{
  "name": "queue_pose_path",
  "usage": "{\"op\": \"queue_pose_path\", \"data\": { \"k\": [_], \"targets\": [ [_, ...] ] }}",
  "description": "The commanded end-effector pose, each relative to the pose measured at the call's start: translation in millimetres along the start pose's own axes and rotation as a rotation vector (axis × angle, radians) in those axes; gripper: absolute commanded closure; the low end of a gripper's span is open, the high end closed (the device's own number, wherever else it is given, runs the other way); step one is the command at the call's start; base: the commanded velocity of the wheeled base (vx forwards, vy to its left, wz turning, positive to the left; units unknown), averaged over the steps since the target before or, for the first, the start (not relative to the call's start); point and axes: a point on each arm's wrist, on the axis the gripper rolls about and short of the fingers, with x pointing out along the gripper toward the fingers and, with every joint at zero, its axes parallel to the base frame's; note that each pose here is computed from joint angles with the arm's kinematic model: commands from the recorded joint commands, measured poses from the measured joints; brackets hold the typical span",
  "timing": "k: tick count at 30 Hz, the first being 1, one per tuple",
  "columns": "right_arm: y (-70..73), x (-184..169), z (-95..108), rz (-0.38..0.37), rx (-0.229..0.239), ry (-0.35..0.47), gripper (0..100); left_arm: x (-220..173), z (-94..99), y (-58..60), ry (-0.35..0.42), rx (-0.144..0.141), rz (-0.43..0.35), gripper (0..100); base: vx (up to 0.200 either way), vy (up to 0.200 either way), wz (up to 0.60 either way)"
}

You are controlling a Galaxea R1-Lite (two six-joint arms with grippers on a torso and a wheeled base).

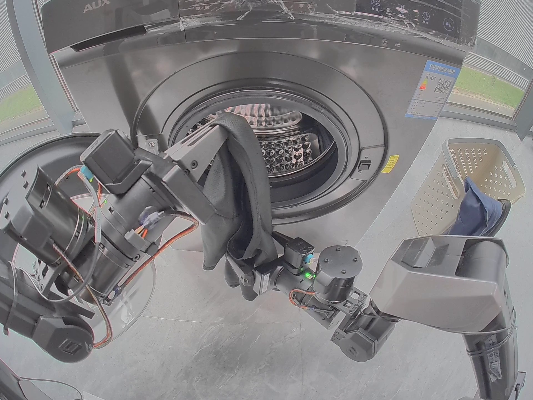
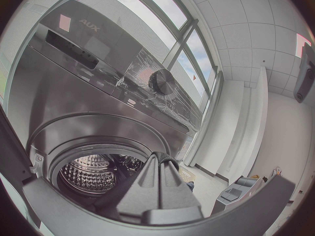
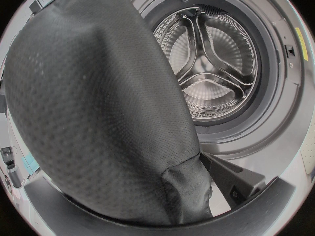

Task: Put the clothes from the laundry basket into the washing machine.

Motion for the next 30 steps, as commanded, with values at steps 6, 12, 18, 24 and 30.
{"op": "queue_pose_path", "data": {
  "k": [6, 12, 18, 24, 30],
  "targets": [
    [-8.2, 22.9, -20.2, -0.024, -0.008, -0.034, 100, 0.2, -0.8, 1.3, 0.002, 0.001, 0.005, 100, 0.0, 0.0, 0.0],
    [-11.4, 23.1, -9.2, -0.035, -0.004, -0.058, 100, 0.8, -3.9, 3.3, 0.013, 0.001, 0.013, 100, 0.0, 0.0, 0.0],
    [-18.7, 9.8, 7.1, -0.06, -0.004, -0.05, 100, 0.0, -3.8, 11.2, 0.015, 0.013, 0.04, 100, 0.0, 0.0, 0.0],
    [-26.4, -22.6, 43.5, -0.084, -0.004, -0.045, 100, -6.4, -21.6, 48.4, 0.086, 0.058, 0.159, 100, 0.0, 0.0, 0.0],
    [-35.6, -41.6, 80.0, -0.112, -0.007, -0.101, 100, -16.5, -51.7, 71.8, 0.2, 0.062, 0.234, 100, 0.0, 0.0, 0.0]
  ]
}}
